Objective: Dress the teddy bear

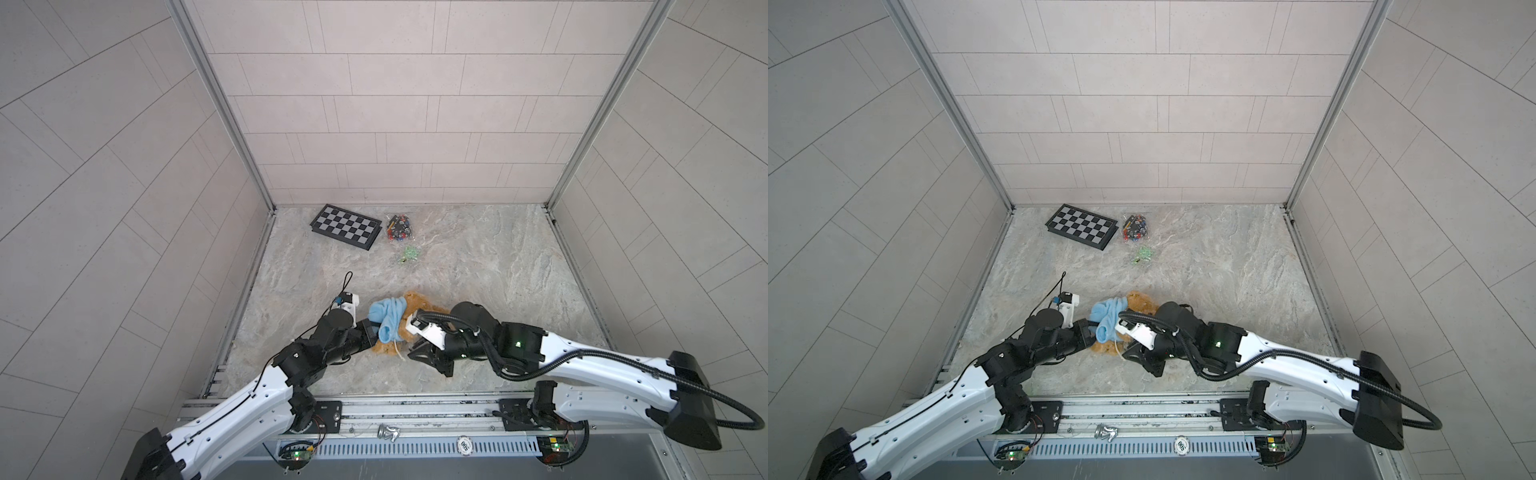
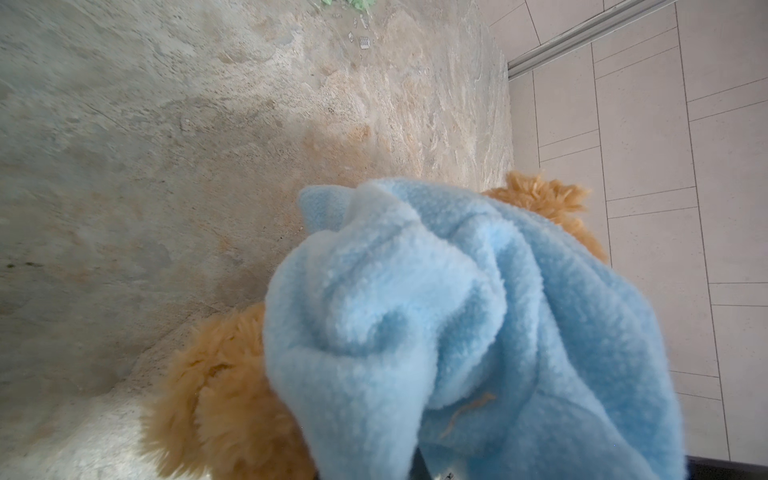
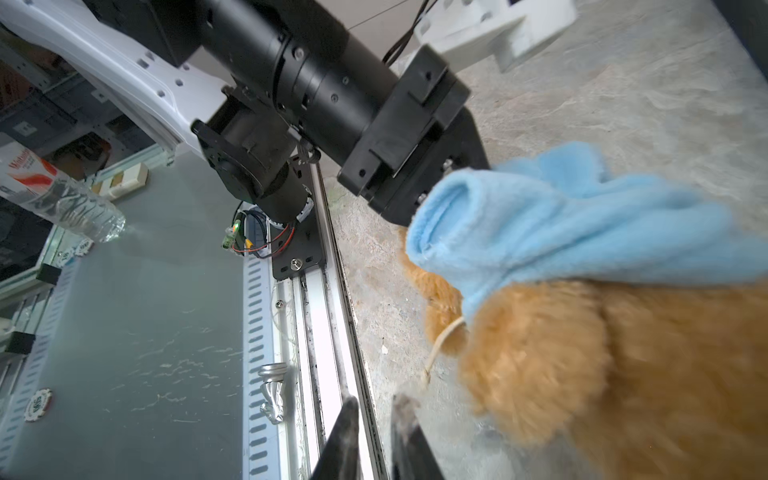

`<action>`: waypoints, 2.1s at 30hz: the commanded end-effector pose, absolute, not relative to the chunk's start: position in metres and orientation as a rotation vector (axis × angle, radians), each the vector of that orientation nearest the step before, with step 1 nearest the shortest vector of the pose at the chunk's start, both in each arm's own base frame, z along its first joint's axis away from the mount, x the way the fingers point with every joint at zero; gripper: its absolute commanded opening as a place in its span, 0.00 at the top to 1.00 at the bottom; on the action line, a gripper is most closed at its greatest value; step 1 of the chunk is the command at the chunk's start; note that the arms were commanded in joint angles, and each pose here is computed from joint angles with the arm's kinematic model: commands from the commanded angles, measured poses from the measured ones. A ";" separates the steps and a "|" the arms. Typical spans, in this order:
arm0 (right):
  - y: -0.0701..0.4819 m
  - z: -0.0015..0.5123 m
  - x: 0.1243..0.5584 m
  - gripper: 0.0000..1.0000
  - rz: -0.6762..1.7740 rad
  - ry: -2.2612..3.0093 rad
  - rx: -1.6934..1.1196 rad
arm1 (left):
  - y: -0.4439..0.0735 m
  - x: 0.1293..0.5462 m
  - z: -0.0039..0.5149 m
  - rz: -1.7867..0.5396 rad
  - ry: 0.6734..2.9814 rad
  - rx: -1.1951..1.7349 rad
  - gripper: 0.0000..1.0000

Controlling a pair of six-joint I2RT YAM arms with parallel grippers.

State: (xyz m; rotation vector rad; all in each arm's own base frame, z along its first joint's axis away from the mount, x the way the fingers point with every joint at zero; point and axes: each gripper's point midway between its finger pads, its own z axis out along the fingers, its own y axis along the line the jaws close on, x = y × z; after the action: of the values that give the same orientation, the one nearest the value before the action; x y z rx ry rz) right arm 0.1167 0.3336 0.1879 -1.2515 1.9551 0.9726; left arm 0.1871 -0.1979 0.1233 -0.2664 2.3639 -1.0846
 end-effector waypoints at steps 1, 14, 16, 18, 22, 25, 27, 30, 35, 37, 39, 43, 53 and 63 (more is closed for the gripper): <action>0.348 0.207 0.139 0.68 0.937 1.902 -1.133 | -0.203 0.192 0.147 -1.160 2.285 -0.267 1.00; 0.320 0.184 0.201 0.89 0.728 2.029 -0.759 | -0.207 0.186 0.147 -1.211 2.268 -0.214 1.00; 0.315 0.187 0.204 0.95 0.767 2.011 -0.702 | -0.210 0.186 0.147 -1.227 2.263 -0.198 1.00; 0.312 0.187 0.203 0.99 0.785 2.001 -0.685 | -0.211 0.185 0.147 -1.235 2.265 -0.189 1.00; 0.318 0.177 0.201 0.98 0.815 2.011 -0.718 | -0.217 0.185 0.151 -1.264 2.257 -0.164 1.00; 0.329 0.168 0.199 0.91 0.898 2.021 -0.735 | -0.220 0.186 0.156 -1.284 2.242 -0.157 1.00; 0.336 0.165 0.195 0.84 0.938 2.021 -0.760 | -0.221 0.187 0.158 -1.299 2.233 -0.159 1.00; 0.343 0.161 0.194 0.78 0.961 2.017 -0.784 | -0.223 0.187 0.163 -1.322 2.218 -0.156 1.00; 0.356 0.149 0.196 0.74 1.002 2.015 -0.812 | -0.229 0.186 0.167 -1.347 2.212 -0.142 1.00; 0.362 0.143 0.198 0.74 1.012 2.024 -0.813 | -0.231 0.186 0.168 -1.352 2.209 -0.134 1.00; 0.364 0.143 0.200 0.75 1.027 2.019 -0.806 | -0.233 0.186 0.167 -1.352 2.212 -0.133 1.00; 0.363 0.151 0.198 0.84 1.057 1.983 -0.801 | -0.231 0.187 0.163 -1.352 2.211 -0.151 1.00; 0.328 0.140 0.218 0.70 1.056 2.047 -0.593 | -0.223 0.185 0.152 -1.295 2.236 -0.137 1.00; 0.352 0.146 0.220 1.00 1.188 2.015 -0.582 | -0.213 0.184 0.136 -1.210 2.264 -0.116 1.00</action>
State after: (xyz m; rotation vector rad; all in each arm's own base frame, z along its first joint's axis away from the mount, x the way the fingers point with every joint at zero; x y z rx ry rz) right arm 0.2122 0.3459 0.1267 -0.6268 2.0715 1.1551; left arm 0.1879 -0.2049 0.1181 -0.2240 2.3210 -1.1483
